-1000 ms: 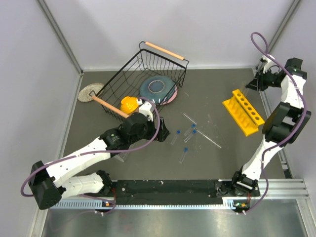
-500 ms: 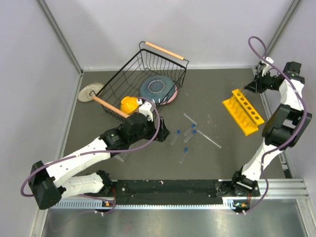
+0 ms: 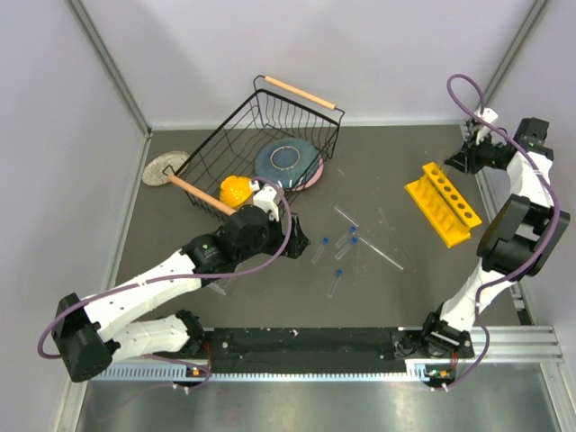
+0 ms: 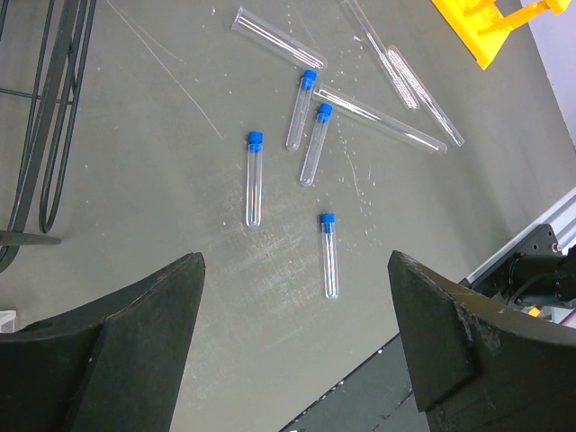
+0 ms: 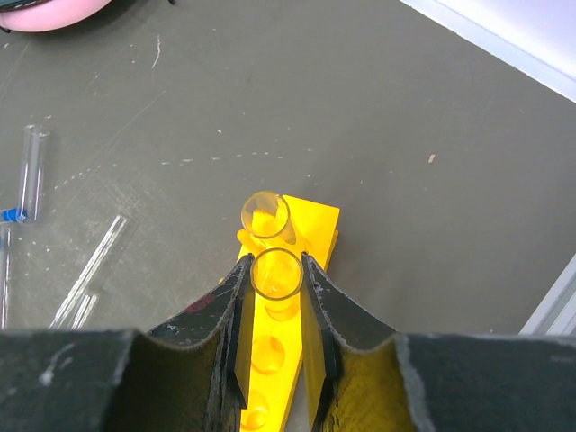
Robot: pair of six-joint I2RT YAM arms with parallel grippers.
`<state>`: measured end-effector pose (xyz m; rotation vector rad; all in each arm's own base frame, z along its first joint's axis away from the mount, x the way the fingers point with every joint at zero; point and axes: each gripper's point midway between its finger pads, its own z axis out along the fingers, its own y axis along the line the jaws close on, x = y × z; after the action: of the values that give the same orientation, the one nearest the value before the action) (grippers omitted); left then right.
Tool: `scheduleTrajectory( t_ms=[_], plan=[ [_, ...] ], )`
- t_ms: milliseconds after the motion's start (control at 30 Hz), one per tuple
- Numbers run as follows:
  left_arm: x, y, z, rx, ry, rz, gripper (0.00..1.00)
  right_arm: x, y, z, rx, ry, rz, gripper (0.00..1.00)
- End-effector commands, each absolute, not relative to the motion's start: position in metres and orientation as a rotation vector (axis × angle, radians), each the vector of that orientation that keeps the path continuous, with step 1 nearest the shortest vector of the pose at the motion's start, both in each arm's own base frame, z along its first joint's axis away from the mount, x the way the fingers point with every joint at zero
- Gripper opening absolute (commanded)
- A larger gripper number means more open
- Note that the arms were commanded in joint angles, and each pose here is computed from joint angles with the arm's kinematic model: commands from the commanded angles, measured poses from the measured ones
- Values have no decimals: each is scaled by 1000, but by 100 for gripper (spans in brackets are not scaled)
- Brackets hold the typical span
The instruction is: Organize the chemistry lab equipment
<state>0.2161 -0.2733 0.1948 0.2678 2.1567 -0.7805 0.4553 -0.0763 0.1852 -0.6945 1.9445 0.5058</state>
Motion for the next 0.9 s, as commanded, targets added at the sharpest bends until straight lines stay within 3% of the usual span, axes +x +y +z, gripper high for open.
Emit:
scheduleTrajectory(
  t_ms=[0, 467, 867],
  plan=[
    [221, -277, 218, 254, 2085, -822, 88, 453, -73, 208, -754, 1851, 465, 20],
    [223, -280, 220, 263, 2082, -821, 88, 445, -76, 200, -731, 1870, 470, 29],
    [223, -279, 224, 266, 2072, -827, 88, 446, -95, 245, -634, 1875, 382, 73]
  ],
)
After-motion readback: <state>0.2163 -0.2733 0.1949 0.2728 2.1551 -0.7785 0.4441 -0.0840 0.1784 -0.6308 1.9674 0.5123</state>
